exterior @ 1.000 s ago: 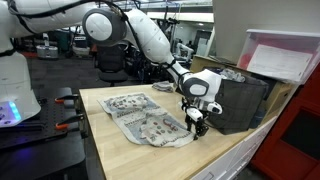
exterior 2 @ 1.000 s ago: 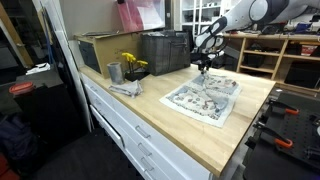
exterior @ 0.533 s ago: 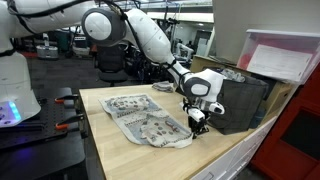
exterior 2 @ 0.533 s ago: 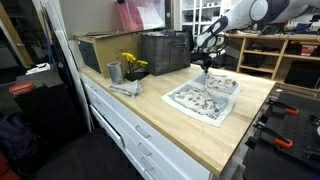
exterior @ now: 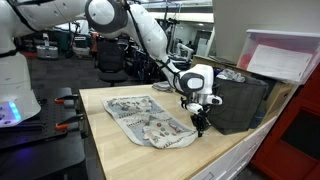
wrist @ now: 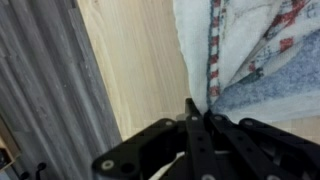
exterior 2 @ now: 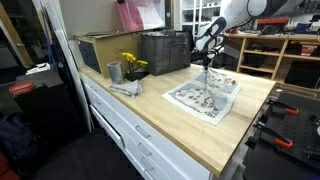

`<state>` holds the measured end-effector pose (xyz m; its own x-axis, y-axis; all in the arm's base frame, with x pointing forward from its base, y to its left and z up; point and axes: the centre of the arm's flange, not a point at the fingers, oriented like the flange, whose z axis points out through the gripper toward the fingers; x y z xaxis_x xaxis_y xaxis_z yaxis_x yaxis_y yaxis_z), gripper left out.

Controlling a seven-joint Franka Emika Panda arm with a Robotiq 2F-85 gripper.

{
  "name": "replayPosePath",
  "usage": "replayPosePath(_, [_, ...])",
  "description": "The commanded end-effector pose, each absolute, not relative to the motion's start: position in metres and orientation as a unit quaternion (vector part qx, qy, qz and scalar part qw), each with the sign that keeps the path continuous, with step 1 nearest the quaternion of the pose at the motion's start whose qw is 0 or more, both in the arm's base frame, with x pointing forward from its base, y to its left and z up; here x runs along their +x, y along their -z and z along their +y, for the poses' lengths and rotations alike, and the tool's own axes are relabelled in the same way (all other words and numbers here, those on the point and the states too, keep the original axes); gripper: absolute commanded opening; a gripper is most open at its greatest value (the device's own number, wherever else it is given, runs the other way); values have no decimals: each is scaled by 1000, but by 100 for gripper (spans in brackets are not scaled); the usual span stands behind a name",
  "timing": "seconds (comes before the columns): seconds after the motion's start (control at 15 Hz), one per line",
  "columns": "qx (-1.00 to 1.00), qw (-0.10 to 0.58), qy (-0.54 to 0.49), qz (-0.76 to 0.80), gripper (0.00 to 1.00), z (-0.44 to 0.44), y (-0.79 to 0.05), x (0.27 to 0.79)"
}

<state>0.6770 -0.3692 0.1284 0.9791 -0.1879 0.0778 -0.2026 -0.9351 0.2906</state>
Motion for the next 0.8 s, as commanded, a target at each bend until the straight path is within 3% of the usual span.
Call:
replayPosePath(0.0, [972, 199, -26, -118, 1, -325, -165, 644])
replayPosePath(0.73, [943, 294, -36, -149, 1, -206, -174, 652])
